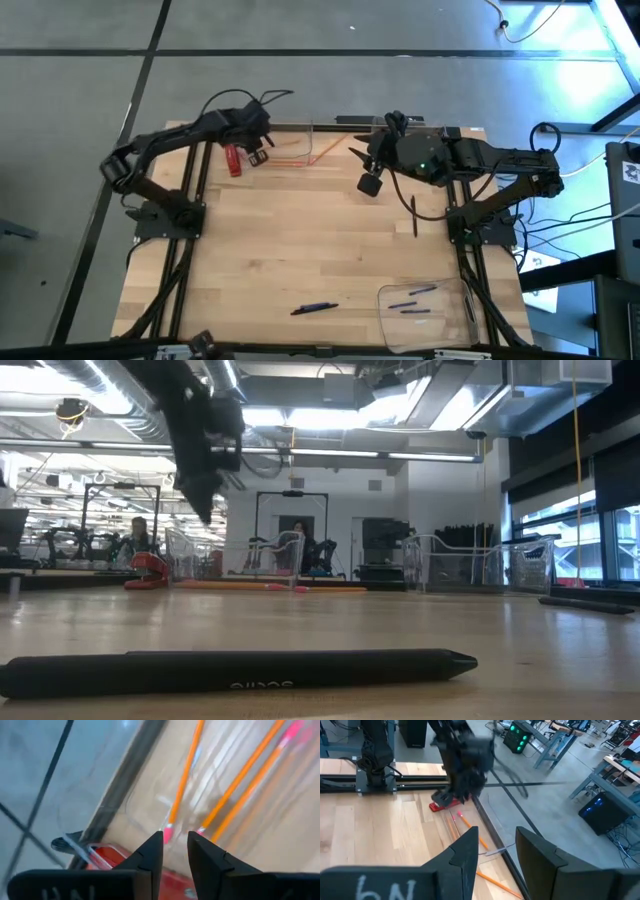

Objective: Sort crayons/erasers/pens/pencils in bins
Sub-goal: Put the black pen into the top right transparent bin

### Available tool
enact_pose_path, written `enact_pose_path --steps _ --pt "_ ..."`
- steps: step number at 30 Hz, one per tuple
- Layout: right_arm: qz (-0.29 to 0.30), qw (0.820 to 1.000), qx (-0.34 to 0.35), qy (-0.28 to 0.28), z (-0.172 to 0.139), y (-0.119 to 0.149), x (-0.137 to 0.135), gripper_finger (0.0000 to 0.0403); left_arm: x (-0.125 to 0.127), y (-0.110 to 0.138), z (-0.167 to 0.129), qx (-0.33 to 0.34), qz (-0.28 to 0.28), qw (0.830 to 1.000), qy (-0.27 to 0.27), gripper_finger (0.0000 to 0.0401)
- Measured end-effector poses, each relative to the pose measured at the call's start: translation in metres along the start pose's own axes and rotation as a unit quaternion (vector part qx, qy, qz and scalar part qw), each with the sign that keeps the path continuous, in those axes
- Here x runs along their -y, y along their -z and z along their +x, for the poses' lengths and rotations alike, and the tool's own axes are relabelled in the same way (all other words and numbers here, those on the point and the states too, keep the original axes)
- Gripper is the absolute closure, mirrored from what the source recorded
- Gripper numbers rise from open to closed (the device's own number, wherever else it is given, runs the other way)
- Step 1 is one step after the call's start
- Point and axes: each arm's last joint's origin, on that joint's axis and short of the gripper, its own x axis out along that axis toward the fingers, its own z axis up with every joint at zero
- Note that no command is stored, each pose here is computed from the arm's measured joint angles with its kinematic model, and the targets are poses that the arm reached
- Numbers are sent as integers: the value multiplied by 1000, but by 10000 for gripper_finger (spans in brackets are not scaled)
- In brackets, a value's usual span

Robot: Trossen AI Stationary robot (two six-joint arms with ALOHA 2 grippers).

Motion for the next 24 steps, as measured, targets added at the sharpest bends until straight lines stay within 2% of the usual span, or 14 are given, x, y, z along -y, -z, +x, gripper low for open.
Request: enact_pose_path --steps 5,11,17,20,24 --pt "-16 1000 -20 -1 0 5 0 271 8 4 -38 72 -71 994 52 321" --pt "-19 998 -47 -21 0 11 -1 271 28 12 -72 116 -99 981 119 321" --pt "-26 991 -79 -107 4 17 2 271 58 23 -96 119 -62 977 167 321" --pt "-22 982 -120 -144 4 26 4 271 77 28 -105 113 -52 972 199 321" --pt "37 971 -200 -128 2 39 8 271 100 34 -115 102 -66 965 232 321"
